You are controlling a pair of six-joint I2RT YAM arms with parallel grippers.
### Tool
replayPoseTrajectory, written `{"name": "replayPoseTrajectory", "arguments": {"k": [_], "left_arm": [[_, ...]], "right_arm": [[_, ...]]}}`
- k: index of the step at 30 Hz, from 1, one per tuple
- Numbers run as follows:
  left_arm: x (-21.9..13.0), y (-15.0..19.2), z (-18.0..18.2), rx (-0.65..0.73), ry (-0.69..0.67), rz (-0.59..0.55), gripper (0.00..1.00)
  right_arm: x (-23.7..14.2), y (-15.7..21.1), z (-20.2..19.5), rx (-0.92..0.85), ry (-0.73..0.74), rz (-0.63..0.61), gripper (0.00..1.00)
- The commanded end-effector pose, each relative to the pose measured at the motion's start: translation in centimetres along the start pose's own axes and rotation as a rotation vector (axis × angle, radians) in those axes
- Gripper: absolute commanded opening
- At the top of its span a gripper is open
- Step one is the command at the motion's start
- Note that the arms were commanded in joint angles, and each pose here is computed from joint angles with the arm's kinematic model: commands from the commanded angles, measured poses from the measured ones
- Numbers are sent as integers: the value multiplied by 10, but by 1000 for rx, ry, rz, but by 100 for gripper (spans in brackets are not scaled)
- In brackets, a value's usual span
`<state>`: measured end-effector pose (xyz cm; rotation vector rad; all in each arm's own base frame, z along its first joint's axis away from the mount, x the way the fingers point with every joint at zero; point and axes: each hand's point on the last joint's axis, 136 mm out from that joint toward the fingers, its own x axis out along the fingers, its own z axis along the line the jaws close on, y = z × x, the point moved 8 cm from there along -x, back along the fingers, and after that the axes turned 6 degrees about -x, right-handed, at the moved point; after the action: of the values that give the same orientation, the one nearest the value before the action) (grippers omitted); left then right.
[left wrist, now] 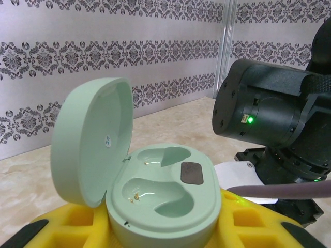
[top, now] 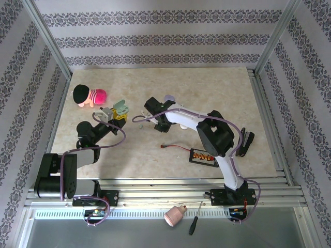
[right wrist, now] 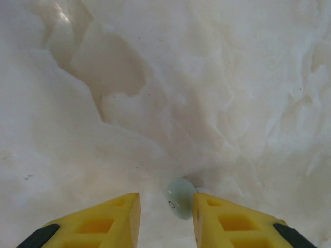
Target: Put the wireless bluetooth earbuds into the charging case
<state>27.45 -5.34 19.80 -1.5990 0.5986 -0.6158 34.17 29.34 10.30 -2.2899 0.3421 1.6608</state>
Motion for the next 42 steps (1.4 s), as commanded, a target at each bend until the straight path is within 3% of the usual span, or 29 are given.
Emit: {"name": "replayPoseTrajectory", "arguments": {"k": [1, 21, 27, 36, 42], "left_arm": [[-4, -3, 1, 18, -12, -7, 36], [-5, -2, 0, 20, 1, -10, 36], [-5, -1, 0, 23, 8, -8, 36], [0, -1, -3, 7, 85, -23, 35], [4, -1, -6, -7, 151, -41, 35]], "right_arm": [[0, 0, -3, -35, 40, 45, 32], [15, 0, -5, -31, 43, 88, 16], [7, -1, -9, 33, 19, 48, 13], [-33, 9, -30, 363, -126, -154, 13], [-43, 37, -48, 731, -426, -241, 14]]}}
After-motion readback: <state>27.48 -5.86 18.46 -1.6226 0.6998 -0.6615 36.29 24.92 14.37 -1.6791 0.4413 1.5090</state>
